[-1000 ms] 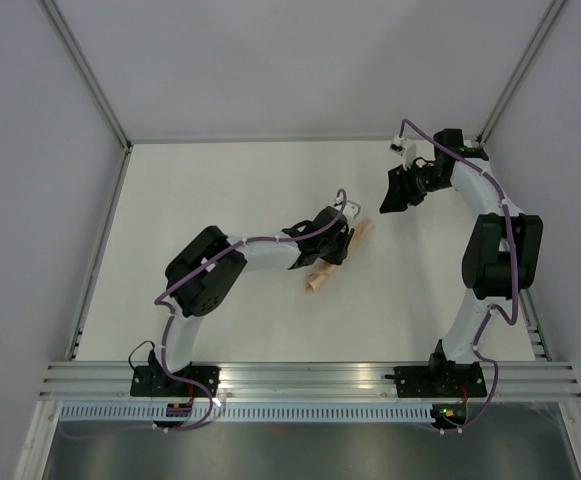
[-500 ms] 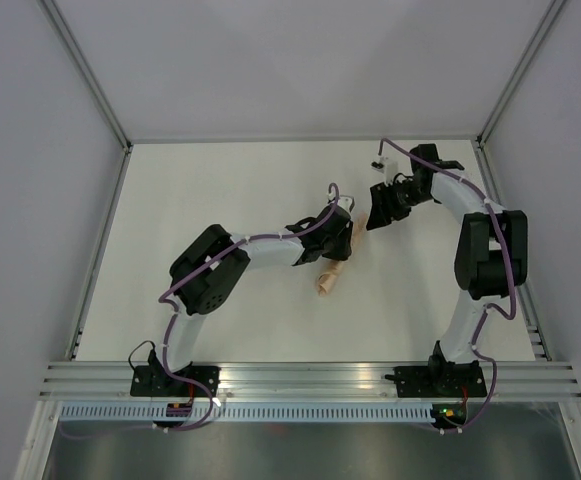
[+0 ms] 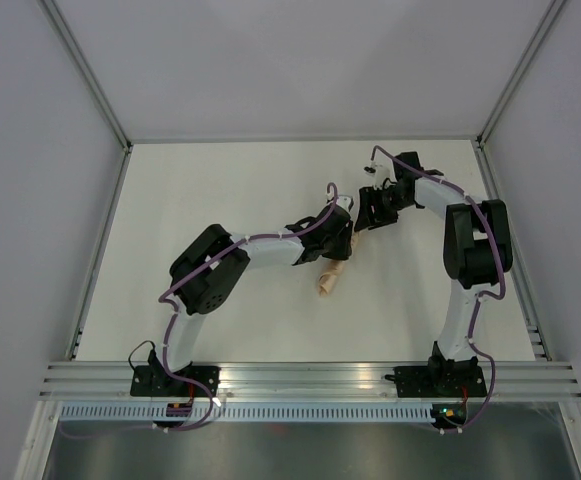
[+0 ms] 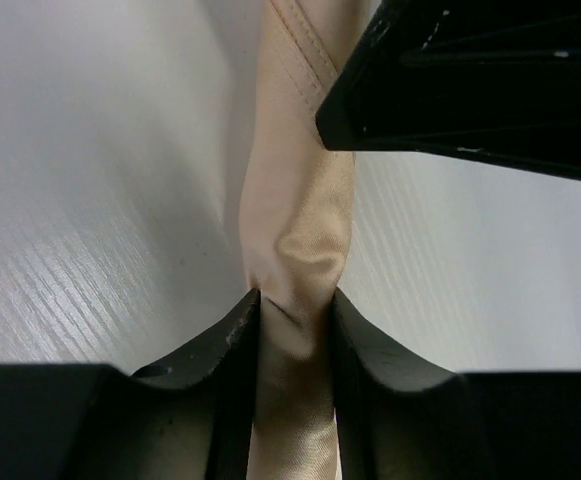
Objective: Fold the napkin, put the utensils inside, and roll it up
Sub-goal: Roll the napkin at the center of the board.
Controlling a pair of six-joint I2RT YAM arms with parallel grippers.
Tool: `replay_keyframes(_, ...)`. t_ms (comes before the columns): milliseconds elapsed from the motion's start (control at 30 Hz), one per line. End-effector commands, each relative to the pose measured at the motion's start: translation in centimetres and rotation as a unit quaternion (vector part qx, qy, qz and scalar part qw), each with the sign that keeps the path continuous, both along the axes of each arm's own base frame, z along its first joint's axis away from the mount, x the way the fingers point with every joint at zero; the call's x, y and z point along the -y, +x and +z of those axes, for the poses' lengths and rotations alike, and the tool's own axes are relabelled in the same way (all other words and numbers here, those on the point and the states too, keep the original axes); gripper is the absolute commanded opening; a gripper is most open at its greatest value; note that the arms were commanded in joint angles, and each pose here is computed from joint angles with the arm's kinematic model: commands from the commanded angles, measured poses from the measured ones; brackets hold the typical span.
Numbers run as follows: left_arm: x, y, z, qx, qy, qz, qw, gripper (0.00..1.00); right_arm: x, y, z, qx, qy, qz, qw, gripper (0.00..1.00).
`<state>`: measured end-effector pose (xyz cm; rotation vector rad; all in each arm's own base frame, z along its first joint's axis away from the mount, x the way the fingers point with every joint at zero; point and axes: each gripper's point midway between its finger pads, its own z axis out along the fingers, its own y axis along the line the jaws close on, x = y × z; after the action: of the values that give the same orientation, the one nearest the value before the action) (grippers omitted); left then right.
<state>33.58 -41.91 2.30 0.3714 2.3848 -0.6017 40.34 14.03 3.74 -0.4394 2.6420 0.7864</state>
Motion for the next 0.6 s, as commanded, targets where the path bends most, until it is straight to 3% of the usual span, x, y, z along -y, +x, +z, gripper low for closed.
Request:
replay_keyframes(0, -3.2, -3.7, -5.8, -0.097, 0.077, 0.009, 0.992, 0.39, 0.1, 1.2, -0.1, -0.001, -0.005, -0.037, 0.999, 0.60)
replay_keyframes(267, -3.2, -3.6, -5.4, -0.092, 0.077, 0.000, 0.993, 0.51, 0.0, 1.5, -1.6, -0.014, -0.014, -0.041, 0.999, 0.59)
replay_keyframes(567, -3.7, -2.8, -3.9, -0.076, 0.070, 0.003, 0.995, 0.55, 0.1, 2.5, -1.7, -0.005, -0.027, -0.047, 0.999, 0.58)
